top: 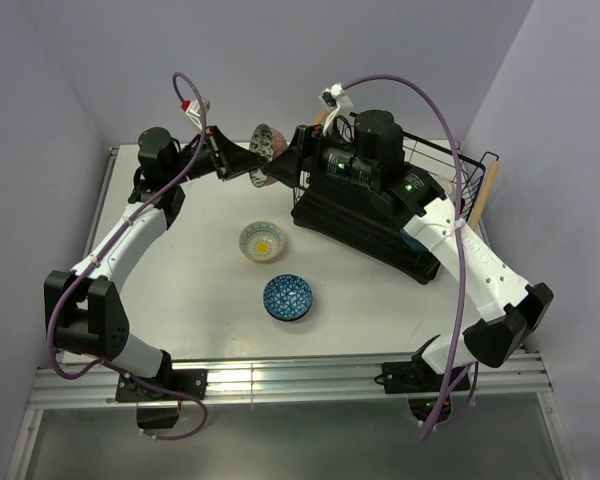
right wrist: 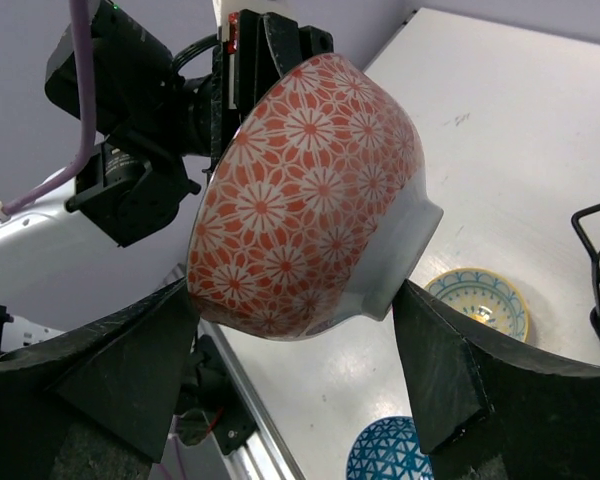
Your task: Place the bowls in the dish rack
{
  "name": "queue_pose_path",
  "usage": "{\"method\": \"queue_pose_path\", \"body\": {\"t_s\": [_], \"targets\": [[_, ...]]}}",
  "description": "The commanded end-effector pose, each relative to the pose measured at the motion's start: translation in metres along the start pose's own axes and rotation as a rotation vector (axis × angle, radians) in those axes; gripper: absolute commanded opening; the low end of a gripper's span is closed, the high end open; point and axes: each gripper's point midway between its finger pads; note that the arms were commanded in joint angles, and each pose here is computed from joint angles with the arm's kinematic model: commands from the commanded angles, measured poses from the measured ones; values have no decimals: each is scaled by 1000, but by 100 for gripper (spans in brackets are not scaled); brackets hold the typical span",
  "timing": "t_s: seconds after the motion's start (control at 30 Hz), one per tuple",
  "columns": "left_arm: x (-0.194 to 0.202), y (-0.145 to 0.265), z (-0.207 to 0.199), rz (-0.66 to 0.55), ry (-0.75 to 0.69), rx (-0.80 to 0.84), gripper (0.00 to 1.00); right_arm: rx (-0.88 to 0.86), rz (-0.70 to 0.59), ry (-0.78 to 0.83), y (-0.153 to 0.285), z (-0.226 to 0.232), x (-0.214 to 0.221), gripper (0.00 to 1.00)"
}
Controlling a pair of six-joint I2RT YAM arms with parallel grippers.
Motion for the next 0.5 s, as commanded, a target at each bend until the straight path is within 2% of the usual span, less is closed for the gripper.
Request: {"method": "queue_pose_path", "body": {"t_s": [0.0,0.1,0.23,0.3,0.4,0.43,0.47], "targets": [[-4,3,-40,-21,-96,86,0,-24,-3,-20,-6,4,0,84],[-3,2,-39,-18,-101,79,0,-24,1,-22,-6,4,2,83],[-2,2,-36,-16,-99,72,0,-18,-16,-17,-5,3,-1,69],[-1,1,-34,-15,-95,70,0,-22,-36,-12,-1,4,-6,59],[-1,1,-32,-13,-97,64,0,-32,-46,-8,2,3,-9,34],[-1,1,-30,-12,-92,57,1,-37,-47,-7,2,3,-10,12],[-1,1,-28,-9,-88,51,6,-50,-46,-7,3,4,-11,0]]}}
Point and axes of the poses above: each gripper's point midway between its finger pads, its own y axis back along the fingers, its own z axis along the line the jaws close on, x = y × z, and after that the axes turned 5 degrees about y, right-handed
